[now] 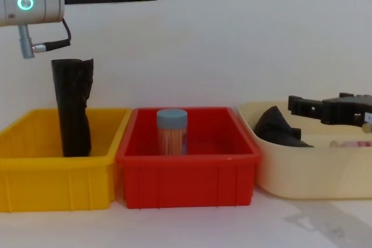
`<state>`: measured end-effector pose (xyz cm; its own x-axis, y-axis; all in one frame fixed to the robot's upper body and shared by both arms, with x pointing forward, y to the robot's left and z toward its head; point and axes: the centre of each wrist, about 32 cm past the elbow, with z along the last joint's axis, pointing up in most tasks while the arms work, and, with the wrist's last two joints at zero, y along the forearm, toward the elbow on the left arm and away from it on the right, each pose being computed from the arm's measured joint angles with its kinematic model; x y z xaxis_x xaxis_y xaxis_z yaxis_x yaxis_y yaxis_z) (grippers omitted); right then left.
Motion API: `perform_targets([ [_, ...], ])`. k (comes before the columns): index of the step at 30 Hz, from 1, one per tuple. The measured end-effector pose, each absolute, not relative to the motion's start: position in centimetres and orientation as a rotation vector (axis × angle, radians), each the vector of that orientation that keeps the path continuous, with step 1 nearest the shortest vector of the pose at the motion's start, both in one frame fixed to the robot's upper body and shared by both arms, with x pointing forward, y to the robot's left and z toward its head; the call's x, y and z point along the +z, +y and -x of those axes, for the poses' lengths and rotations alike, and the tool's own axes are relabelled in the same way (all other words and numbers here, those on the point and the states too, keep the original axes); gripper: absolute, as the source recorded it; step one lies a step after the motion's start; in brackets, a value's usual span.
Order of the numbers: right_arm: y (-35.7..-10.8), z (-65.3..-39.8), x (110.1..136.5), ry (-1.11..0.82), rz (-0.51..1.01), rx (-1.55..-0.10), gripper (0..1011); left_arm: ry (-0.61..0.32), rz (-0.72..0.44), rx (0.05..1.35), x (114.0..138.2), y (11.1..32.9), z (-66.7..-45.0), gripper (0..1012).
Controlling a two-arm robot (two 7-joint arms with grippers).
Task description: Pick up the garbage bag with the one hand and transfer it to the other hand.
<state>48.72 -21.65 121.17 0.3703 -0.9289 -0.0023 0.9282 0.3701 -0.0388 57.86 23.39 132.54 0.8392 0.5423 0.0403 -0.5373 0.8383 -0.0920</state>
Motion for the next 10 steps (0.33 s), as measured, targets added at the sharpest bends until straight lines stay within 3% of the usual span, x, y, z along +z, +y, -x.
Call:
perform_targets([
  [10,-21.55,-48.54,121.06,0.026,0.031,-1.186,1000,-0.066,0.078,0.571,132.54,23.39,-57.86,1000],
])
